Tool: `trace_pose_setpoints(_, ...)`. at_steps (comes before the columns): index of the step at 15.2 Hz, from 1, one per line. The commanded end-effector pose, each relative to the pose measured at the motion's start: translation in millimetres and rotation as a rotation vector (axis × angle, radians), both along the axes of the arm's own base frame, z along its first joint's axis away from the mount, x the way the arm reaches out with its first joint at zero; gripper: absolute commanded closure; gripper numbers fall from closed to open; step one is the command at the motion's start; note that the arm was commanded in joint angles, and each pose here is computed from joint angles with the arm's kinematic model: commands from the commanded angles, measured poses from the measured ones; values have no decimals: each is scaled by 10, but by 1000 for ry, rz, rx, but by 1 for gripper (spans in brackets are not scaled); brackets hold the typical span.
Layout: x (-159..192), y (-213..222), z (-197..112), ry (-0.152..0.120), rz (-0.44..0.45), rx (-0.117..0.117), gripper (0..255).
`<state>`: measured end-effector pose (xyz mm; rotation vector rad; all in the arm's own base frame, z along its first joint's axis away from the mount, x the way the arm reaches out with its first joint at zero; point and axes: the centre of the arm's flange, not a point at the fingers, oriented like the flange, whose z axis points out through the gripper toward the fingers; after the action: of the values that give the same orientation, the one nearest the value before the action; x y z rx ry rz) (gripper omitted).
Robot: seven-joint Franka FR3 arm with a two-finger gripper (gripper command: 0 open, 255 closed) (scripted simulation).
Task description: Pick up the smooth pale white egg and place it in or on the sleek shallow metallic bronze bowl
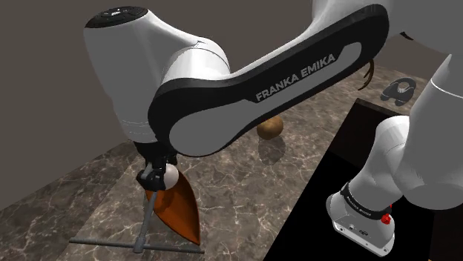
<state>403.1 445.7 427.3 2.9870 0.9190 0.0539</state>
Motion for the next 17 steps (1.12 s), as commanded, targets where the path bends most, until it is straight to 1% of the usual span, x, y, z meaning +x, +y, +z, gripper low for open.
trace_pose_setpoints(1,1,5,-109,0,0,1,255)
trace_pose_setpoints(7,1,5,-448,0,0,1,255)
trace_pose_setpoints(15,1,5,-448,0,0,1,255)
trace_pose_setpoints(16,1,5,-447,0,0,1,0)
trace_pose_setpoints(17,1,5,-448,0,0,1,0)
